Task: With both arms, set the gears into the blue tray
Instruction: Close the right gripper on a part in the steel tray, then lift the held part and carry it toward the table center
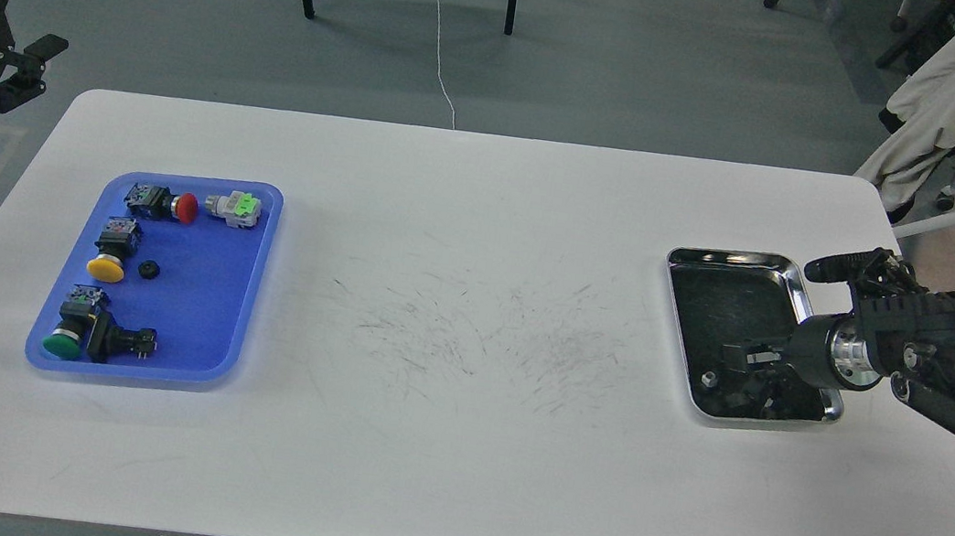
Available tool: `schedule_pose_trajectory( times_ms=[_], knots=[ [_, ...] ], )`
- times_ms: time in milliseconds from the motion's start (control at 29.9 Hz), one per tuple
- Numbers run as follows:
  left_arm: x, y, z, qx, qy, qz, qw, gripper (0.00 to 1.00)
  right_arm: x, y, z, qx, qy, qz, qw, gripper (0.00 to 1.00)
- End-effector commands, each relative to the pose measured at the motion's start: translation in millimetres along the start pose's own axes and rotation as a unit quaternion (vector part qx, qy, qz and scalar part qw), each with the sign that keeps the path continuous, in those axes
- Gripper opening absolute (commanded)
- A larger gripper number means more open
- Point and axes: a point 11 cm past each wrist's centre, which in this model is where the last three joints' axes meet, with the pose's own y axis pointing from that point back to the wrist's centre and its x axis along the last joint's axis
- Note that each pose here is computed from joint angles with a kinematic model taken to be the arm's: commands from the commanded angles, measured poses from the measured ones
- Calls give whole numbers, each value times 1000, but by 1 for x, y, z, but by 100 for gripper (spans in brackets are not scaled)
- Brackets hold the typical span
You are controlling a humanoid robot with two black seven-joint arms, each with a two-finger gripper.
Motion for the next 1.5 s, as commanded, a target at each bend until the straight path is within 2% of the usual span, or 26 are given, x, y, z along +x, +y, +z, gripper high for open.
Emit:
schedule_pose_trajectory(
  times_ms=[0, 67, 167, 401, 1036, 1471],
  knots=[
    [0, 0, 0, 0, 0, 0, 1000, 99, -3, 0, 2, -2, 14, -10, 1000, 32],
    [0, 0, -1, 1, 0, 0, 1000, 99, -3, 0, 2, -2, 14, -9, 1000, 29],
    [0, 0, 0, 0, 0, 0, 1000, 99, -4, 0, 4, -5, 14, -10, 1000, 17],
    [0, 0, -1, 1, 0, 0, 1000, 99, -4, 0, 4, -4, 14, -10, 1000, 1],
    [2, 1, 1, 0, -1, 1, 1000, 99, 37, 15, -1, -5, 28, 31, 999, 1],
    [10, 6, 7, -3, -6, 9, 1000, 99, 100, 35, -29, 25, 43, 122, 991, 1]
  ],
)
